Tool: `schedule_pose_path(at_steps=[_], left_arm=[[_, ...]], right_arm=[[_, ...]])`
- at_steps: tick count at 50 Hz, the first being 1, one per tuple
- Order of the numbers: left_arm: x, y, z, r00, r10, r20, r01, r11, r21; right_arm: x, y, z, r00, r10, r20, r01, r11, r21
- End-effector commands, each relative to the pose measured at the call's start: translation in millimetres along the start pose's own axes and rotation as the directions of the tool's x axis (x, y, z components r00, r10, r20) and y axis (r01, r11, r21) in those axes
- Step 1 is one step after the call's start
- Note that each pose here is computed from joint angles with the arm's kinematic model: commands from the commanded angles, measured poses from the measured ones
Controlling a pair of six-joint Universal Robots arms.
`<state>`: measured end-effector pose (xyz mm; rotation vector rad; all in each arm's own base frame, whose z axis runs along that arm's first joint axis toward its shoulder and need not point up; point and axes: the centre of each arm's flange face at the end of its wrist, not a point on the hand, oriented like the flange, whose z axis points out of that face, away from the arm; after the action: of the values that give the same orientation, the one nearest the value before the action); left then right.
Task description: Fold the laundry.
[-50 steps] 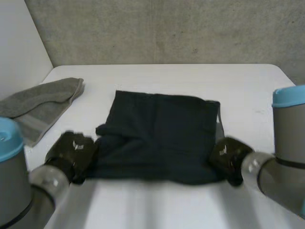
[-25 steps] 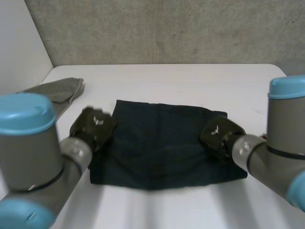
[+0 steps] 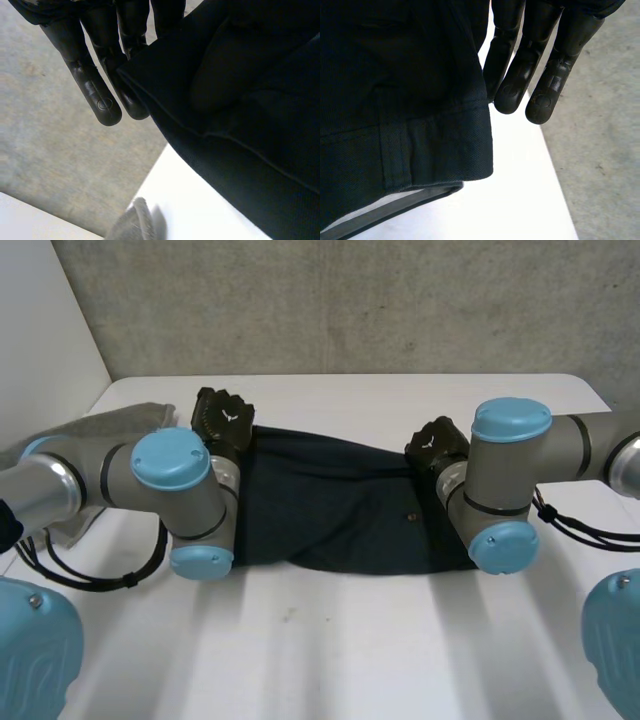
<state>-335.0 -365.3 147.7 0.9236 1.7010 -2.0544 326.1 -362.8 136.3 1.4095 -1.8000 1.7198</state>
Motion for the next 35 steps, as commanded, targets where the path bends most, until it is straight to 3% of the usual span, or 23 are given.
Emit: schedule_pose_path(at_steps=[1,7,13,19,24,35], left_arm=[[13.6,6.9,0.8,1.000,0.002,-0.016,-0.001,1.000,0.017],[14.4,8.4,0.1,1.000,0.001,-0.017,-0.001,1.000,0.011],[10.7,4.7,-1.0,0.999,-0.006,-0.031,0.007,1.000,0.016],[5.6,-3.2,-5.4,0.988,-0.019,-0.154,0.023,0.999,0.024],[5.2,3.4,-4.7,0.973,-0.070,-0.220,0.073,0.997,0.002],[18.5,20.1,13.2,0.974,-0.085,-0.211,0.087,0.996,0.001]], right_arm=[[3.3,-1.4,10.2,0.997,0.015,-0.071,-0.013,0.999,0.033],[9.8,-4.3,9.6,0.994,0.057,-0.089,-0.053,0.998,0.043],[34.0,-10.5,0.6,0.976,0.206,-0.075,-0.203,0.978,0.056],[49.6,0.6,-1.6,0.955,0.295,0.031,-0.296,0.954,0.034],[54.6,11.2,8.3,0.906,0.418,0.073,-0.421,0.906,0.037],[50.2,38.4,30.6,0.890,0.453,0.053,-0.454,0.891,0.012]])
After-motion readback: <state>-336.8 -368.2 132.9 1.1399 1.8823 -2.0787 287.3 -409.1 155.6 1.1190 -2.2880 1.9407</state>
